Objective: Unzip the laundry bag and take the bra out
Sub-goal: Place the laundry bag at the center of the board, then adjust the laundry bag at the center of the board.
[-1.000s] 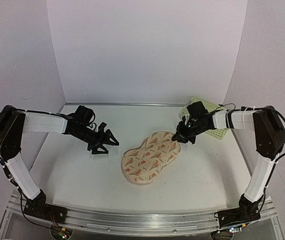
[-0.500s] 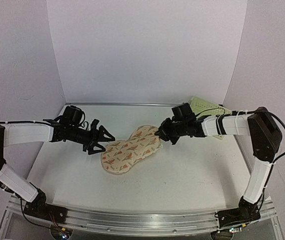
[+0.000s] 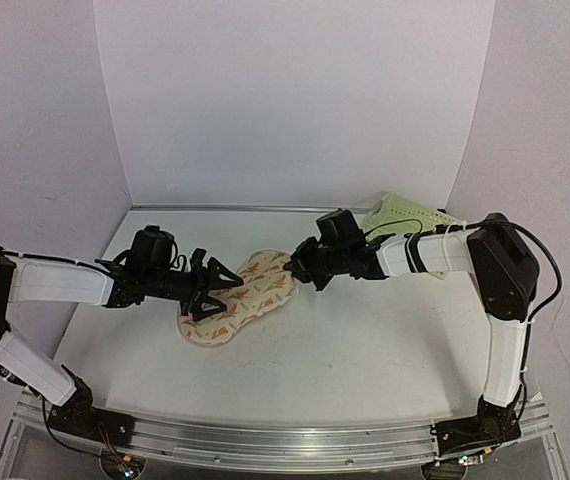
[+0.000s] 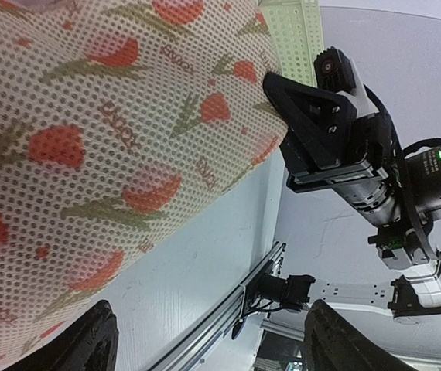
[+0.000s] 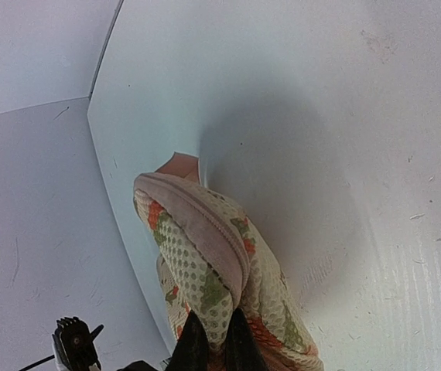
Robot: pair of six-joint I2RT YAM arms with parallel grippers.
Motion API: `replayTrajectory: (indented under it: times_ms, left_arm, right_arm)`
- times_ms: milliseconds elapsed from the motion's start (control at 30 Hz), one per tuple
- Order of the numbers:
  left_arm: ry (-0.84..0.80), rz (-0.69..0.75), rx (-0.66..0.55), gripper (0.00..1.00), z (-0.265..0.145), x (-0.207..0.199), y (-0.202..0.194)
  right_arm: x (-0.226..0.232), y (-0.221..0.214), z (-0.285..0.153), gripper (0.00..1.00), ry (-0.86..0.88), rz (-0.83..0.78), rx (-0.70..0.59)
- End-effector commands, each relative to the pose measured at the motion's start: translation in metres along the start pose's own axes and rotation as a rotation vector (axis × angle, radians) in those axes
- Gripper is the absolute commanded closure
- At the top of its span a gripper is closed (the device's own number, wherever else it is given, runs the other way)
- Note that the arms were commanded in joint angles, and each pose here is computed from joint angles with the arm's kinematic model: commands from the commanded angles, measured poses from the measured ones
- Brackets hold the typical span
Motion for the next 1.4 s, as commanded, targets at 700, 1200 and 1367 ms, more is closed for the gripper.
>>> replayTrajectory:
  times_ms: [700, 1200, 1367]
  left_arm:
    - [0.072, 0.016, -0.016, 0.19, 0.051, 0.034, 0.003]
    - [0.106, 0.161, 0.131, 0.19, 0.067, 0.033, 0.004]
    - [0.23, 0.28, 0.172, 0.19, 0.07, 0.027, 0.015]
  right_arm:
    - [-0.034, -0.014, -0.038, 0.96, 0.003, -0.075, -0.037]
    - [-0.045, -0.02, -0.089, 0.54, -0.132, -0.321, -0.055]
    - [-0.035, -0.003, -0.109, 0.46, -0.199, -0.505, -0.116]
Point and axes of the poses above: each gripper's point midway between its finger pads, its own z axis out along the fingers, its own x axis along the line the jaws close on, y = z × x, the point moved 8 cm from there along -z, back along the fingers, and after that the axes turned 1 degree about z, right-handed, at the moved point
